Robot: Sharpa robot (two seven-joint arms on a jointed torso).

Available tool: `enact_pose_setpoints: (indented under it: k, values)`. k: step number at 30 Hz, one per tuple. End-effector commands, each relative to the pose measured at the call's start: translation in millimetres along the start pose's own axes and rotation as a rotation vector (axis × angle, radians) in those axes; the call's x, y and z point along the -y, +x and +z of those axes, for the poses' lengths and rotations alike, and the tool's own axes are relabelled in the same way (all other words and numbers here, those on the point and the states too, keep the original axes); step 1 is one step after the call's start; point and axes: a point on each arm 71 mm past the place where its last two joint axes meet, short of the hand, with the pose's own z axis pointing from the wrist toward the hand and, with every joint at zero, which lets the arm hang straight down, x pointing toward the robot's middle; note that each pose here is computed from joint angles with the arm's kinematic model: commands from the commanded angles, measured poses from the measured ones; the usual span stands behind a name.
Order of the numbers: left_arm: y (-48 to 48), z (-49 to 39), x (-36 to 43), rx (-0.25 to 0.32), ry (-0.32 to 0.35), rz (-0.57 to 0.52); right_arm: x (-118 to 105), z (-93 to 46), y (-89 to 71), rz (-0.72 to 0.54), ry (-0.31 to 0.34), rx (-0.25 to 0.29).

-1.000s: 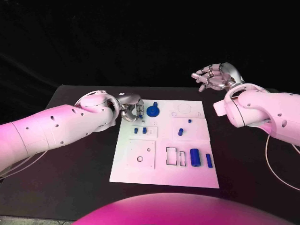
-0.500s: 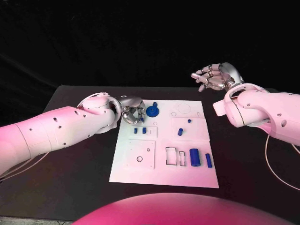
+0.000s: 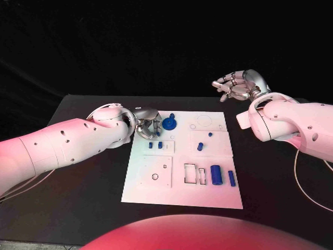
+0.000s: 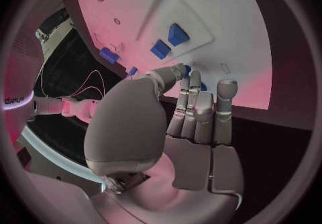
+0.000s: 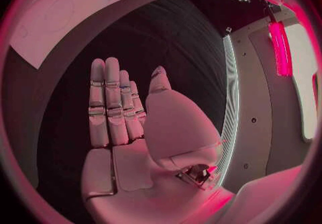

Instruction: Assemble the parts on the task board

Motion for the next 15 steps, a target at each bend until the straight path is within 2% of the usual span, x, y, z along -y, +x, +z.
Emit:
enact_pose_setpoints:
  k: [1, 15]
  values:
    - [2.8, 1.1, 0.4, -0.030, -0.006, -0.004, -1.1, -0.2, 0.8, -0.003, -0.012, -0.007]
    - [4.8, 2.5, -2.4, -0.041, -0.021, 0.004, -0.9, -0.4, 0.6, -0.003, -0.012, -0.006]
